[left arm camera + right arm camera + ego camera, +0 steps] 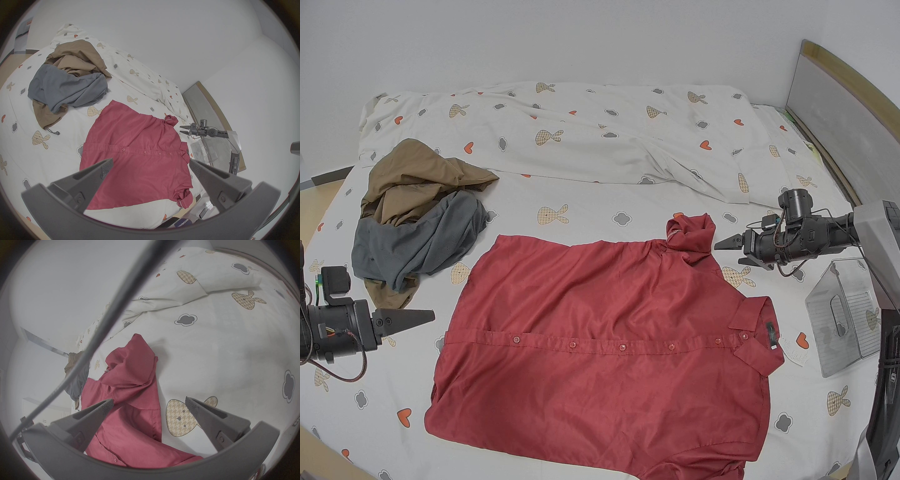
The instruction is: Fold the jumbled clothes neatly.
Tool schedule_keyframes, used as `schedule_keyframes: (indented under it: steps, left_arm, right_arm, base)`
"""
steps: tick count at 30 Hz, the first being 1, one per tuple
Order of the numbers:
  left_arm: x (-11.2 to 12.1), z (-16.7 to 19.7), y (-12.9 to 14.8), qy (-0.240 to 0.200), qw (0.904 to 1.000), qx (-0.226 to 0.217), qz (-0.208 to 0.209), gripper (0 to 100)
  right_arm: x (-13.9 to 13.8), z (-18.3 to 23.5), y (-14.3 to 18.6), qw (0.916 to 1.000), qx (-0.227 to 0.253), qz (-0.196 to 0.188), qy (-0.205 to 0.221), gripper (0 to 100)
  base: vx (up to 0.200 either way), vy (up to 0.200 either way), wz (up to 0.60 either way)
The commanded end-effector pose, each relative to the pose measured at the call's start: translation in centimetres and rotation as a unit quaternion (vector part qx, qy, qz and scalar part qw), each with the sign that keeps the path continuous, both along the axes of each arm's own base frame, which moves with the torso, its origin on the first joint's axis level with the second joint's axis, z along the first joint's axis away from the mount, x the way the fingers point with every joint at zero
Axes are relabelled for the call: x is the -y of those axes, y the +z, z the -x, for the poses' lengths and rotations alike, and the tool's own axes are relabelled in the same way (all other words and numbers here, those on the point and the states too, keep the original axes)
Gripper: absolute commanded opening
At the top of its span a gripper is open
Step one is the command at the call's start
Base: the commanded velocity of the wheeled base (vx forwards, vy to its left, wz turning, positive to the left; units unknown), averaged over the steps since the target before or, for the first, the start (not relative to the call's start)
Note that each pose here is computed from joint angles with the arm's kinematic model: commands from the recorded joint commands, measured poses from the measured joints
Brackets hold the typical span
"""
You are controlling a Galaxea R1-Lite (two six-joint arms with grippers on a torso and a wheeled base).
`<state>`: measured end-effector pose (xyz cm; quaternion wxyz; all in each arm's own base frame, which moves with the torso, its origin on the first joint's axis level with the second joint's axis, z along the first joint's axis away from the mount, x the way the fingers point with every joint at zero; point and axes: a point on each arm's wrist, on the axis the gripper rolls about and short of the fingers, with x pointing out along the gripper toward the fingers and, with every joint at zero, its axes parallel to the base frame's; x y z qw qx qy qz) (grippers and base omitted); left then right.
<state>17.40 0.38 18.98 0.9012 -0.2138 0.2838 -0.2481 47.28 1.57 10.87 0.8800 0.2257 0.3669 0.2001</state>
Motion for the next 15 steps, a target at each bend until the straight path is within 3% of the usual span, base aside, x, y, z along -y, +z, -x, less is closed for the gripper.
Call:
schedule_keyframes:
  steps: [1,15]
  left_arm:
    - [0.0,0.0,0.0,0.000,1.0000,0.000,0.000,100]
    - [0.0,0.2,0.0,0.001,1.0000,0.002,0.000,100]
  right_arm:
    - [-0.7,-0.1,-0.7,0.9999,-0.007,0.000,0.008,100]
    - [-3.2,-0.6,-3.2,0.9990,-0.031,0.002,0.031,100]
  base:
    - [0.000,0.000,0.00]
    - [0.000,0.000,0.00]
